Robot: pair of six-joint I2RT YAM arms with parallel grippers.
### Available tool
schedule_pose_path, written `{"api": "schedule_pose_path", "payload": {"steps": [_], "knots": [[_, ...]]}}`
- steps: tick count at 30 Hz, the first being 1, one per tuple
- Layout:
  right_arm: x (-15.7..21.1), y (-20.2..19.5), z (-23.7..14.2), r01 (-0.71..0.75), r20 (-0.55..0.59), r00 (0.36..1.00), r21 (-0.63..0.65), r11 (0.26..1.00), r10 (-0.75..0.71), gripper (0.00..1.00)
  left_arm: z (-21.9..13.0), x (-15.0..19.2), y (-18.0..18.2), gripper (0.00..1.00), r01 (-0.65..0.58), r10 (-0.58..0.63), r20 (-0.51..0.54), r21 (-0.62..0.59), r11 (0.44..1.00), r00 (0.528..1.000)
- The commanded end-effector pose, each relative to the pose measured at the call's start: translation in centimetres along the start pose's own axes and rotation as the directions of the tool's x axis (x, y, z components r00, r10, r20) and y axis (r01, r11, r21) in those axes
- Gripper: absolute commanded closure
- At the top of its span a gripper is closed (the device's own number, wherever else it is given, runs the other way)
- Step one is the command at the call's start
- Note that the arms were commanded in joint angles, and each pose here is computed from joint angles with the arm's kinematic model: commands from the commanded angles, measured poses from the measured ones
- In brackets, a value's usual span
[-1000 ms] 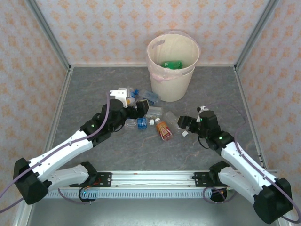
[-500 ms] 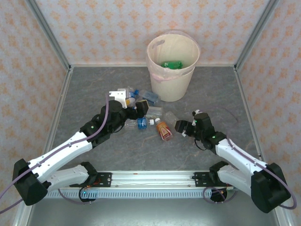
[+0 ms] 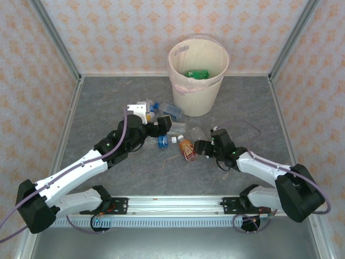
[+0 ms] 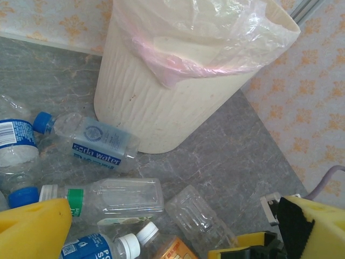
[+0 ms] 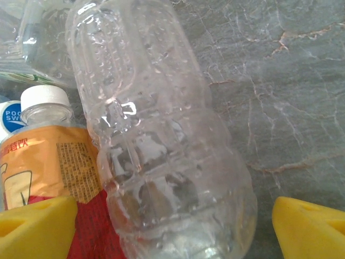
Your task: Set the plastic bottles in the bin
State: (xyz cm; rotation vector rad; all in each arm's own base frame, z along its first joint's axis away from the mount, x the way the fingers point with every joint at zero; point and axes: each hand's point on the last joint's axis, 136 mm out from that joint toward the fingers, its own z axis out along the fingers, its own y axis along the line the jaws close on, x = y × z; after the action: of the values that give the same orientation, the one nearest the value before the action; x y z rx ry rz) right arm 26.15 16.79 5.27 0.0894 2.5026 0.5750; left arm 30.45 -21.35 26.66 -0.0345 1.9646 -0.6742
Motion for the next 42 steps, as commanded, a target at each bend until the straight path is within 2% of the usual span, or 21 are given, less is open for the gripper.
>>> {"api": "schedule_pose_path", "payload": {"steps": [1,8,16,30,35,42], "knots": [[-1.8,0.8,0.2,0.029,0.054,0.998,0.002,1.0,-0.029,0.07,-0.2,-1.1,-1.1,0.01,0.015,-0.016,0.02,0.031,0.999,1.0],[-2.4,0.6,1.0,0.038,0.058,0.998,0.033,0.999,-0.04,0.01,-0.3,-1.3,-1.4,0.01,0.022,-0.023,0.021,0.041,0.999,1.0],[-2.5,0.3,2.0,0.032,0.043,0.998,0.064,0.997,-0.035,0.01,-0.4,-1.2,-1.2,0.01,0.019,-0.02,0.016,0.035,0.999,1.0],[-2.0,-0.8,2.6,-0.014,0.035,0.999,0.112,0.994,0.01,0.15,-0.5,-1.0,-0.9,0.01,0.031,-0.032,0.022,0.024,0.999,0.999],[-2.4,-0.5,1.7,-0.027,0.065,0.998,0.101,0.995,0.02,0.26,-0.7,-1.1,-0.8,0.01,0.048,-0.049,0.026,0.029,0.998,0.998],[-2.9,-0.3,0.5,-0.035,0.098,0.995,0.092,0.995,0.026,0.35,-1.1,-1.1,-0.7,0.01,0.056,-0.057,0.035,0.03,0.998,0.998]]}}
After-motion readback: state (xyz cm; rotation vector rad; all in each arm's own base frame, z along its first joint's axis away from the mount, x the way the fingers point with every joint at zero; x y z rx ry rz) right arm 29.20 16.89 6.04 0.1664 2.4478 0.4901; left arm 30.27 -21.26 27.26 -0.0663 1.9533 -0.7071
